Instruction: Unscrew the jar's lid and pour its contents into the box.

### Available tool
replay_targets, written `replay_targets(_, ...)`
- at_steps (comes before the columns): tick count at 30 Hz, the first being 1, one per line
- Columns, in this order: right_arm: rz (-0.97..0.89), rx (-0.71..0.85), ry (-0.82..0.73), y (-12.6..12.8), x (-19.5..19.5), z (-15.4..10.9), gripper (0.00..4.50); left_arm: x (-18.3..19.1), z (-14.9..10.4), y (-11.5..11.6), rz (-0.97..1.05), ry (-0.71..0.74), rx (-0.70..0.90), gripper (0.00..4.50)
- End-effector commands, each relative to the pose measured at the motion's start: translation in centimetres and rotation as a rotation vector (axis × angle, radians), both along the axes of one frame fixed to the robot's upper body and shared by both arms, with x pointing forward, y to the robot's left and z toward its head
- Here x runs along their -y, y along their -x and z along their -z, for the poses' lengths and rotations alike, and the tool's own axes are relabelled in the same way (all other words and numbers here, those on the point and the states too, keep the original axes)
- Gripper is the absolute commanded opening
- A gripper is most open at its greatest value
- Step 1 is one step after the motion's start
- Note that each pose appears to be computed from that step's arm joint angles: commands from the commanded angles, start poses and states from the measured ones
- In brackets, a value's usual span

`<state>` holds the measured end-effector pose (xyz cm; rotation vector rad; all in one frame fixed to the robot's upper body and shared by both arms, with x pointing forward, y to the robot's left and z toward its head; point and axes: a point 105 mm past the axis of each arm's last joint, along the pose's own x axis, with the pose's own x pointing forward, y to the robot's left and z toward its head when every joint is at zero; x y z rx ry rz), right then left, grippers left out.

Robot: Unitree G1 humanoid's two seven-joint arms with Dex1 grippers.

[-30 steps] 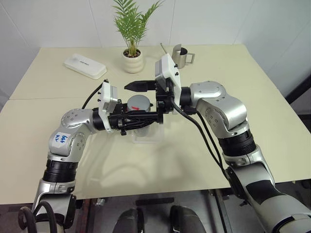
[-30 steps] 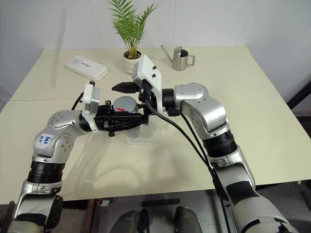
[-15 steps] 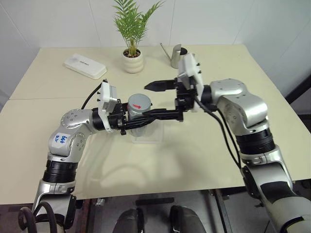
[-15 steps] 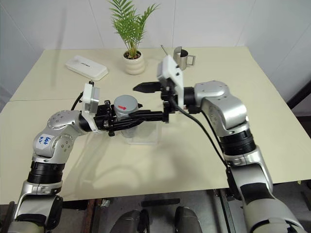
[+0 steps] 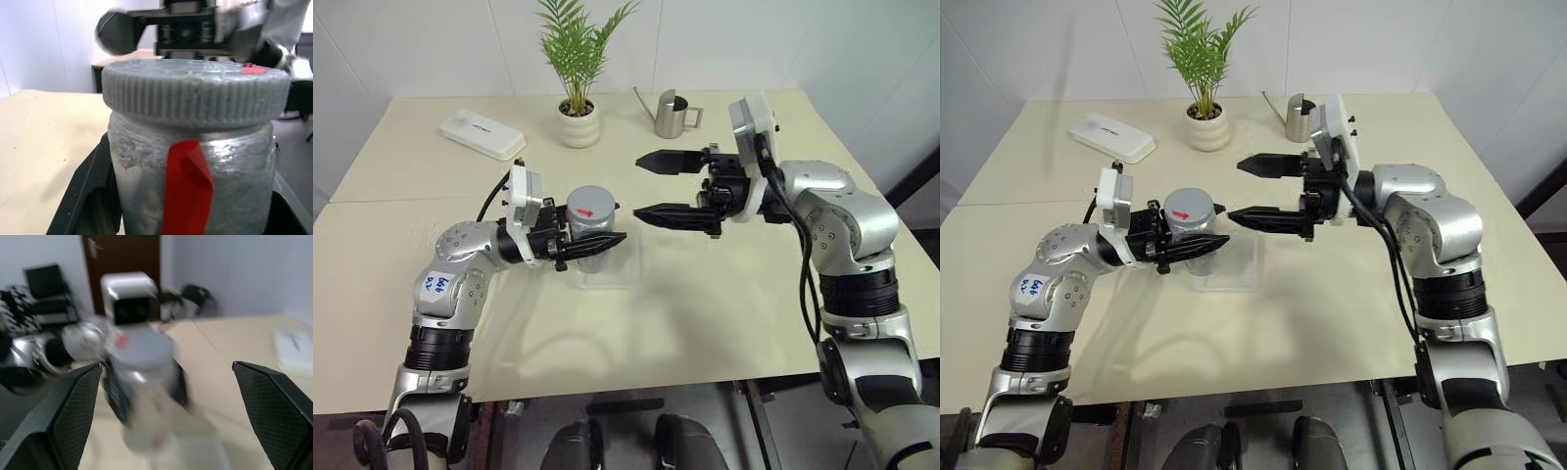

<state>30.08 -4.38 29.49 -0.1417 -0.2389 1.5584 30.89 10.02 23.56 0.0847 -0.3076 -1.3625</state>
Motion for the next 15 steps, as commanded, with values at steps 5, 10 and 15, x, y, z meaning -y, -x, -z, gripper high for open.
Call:
replay_targets(5, -0.002, 0.111, 0.009, 0.3, -3.6, -1.0, 4.48, 0.8, -1.2, 0.3, 0.033, 0.022, 0.052, 2.24)
replay_targets(10, 0.023, 0.128, 0.047, -0.4, -4.4, -0.6, 4.48, 1.0, -1.3, 0.5, 0.047, 0.018, 0.058, 2.24)
replay_targets(15, 0.031, 0.134, 0.048, -0.9, -4.9, -0.8, 4.48, 1.0, -1.2, 0.6, 0.047, 0.024, 0.058, 2.24)
